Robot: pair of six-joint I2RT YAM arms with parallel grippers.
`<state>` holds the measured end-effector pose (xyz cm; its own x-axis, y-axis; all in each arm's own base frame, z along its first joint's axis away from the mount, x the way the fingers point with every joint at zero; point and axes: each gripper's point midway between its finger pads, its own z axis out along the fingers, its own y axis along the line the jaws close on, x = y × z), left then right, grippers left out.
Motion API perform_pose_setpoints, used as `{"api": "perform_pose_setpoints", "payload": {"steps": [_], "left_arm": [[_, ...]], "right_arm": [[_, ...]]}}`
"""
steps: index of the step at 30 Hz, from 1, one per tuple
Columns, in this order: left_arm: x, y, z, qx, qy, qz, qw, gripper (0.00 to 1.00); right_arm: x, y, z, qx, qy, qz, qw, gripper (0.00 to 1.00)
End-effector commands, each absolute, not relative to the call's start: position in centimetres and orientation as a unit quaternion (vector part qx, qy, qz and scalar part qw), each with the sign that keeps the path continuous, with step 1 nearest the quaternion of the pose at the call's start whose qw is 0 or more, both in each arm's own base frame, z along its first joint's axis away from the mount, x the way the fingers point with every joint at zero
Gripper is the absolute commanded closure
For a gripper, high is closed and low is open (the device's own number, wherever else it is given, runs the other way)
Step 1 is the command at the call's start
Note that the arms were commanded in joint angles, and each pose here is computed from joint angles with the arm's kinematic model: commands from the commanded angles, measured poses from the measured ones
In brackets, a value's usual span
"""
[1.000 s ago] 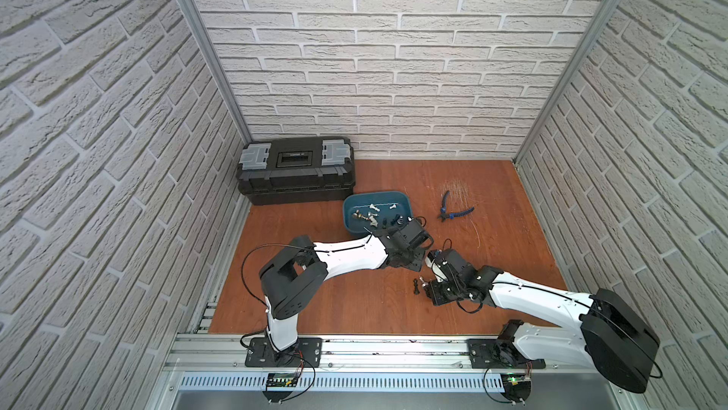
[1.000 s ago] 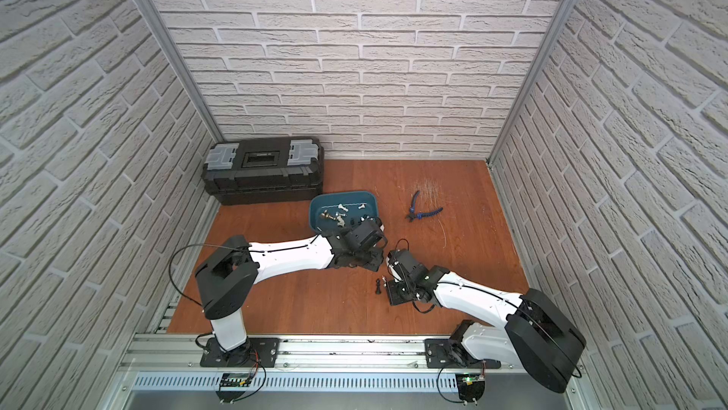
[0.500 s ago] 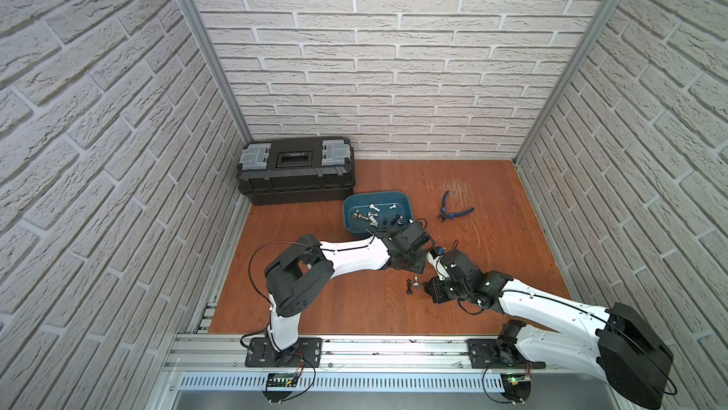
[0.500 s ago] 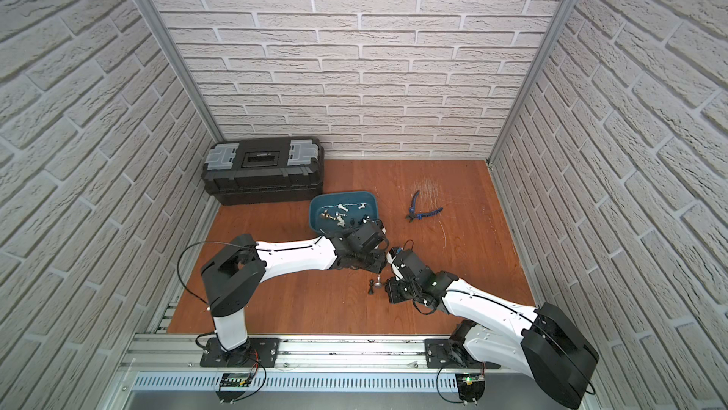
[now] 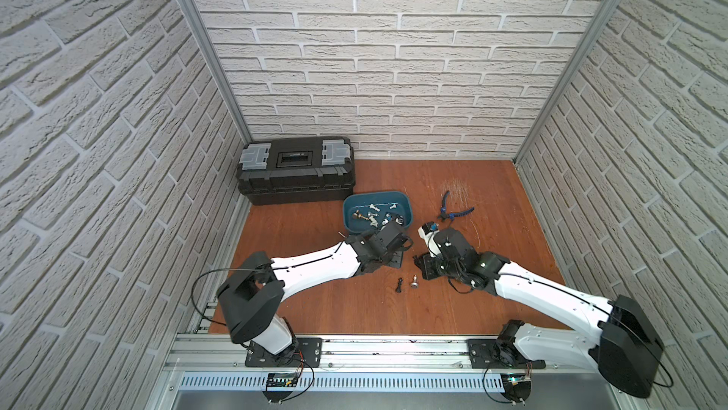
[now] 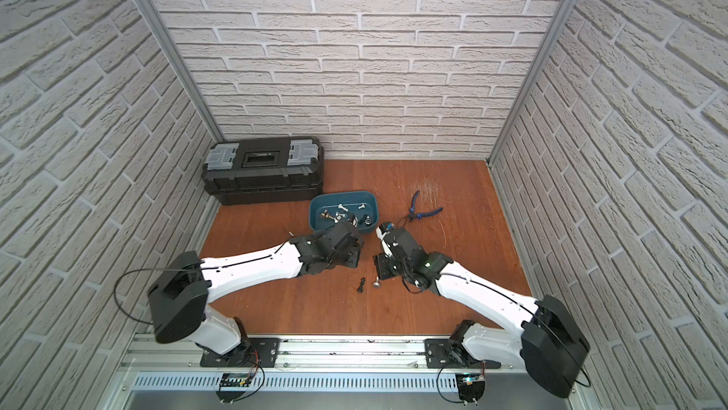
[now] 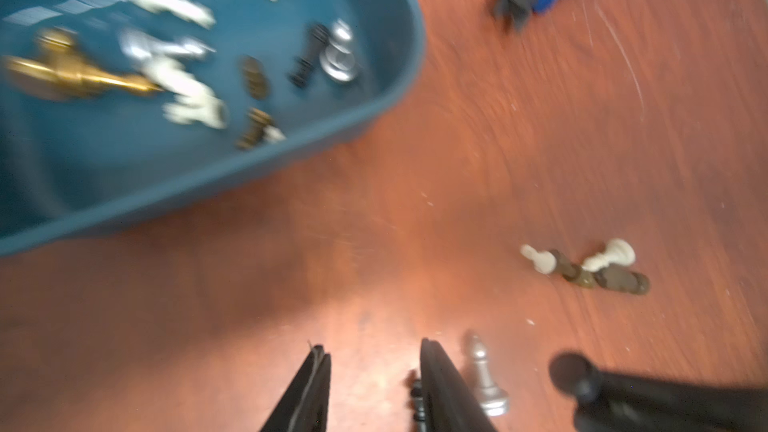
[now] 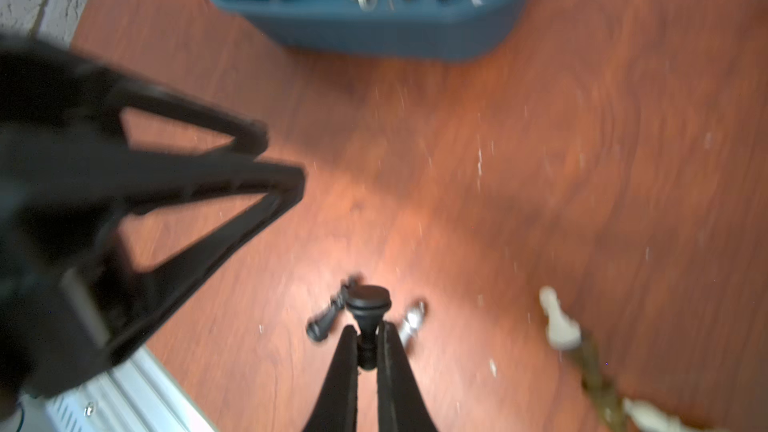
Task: Put the chess pieces into the storage box
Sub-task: Place the chess piece in the storage box.
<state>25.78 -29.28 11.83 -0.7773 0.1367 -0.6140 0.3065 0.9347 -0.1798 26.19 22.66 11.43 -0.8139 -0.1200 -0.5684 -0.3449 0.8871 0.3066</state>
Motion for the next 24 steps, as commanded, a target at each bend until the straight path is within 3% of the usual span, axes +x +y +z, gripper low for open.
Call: {"api": "perform_pose_setpoints", "payload": {"steps": [1, 14, 19, 24], "left_arm": [[26.3, -25.3, 12.2, 0.086, 0.932, -0.096, 0.338, 0.59], [23.6, -20.6, 10.9, 0.075, 0.939, -0.08, 0.327, 0.6], [22.8, -20.1, 10.2, 0.091, 0.941, -0.07, 0.317, 0.59], [22.4, -20.6, 10.4, 0.113, 0.939, -0.072, 0.318, 0.59]], "right_arm": [[30.3, 25.1, 13.2, -0.153, 0.921, 0.197, 0.3, 0.97], [41.2, 30.9, 11.2, -0.172, 0.928, 0.172, 0.284, 0.94], [42.7, 31.1, 9.2, -0.175, 0.936, 0.15, 0.267, 0.83], [42.9, 31.0, 11.2, -0.175, 0.931, 0.152, 0.283, 0.69]]}}
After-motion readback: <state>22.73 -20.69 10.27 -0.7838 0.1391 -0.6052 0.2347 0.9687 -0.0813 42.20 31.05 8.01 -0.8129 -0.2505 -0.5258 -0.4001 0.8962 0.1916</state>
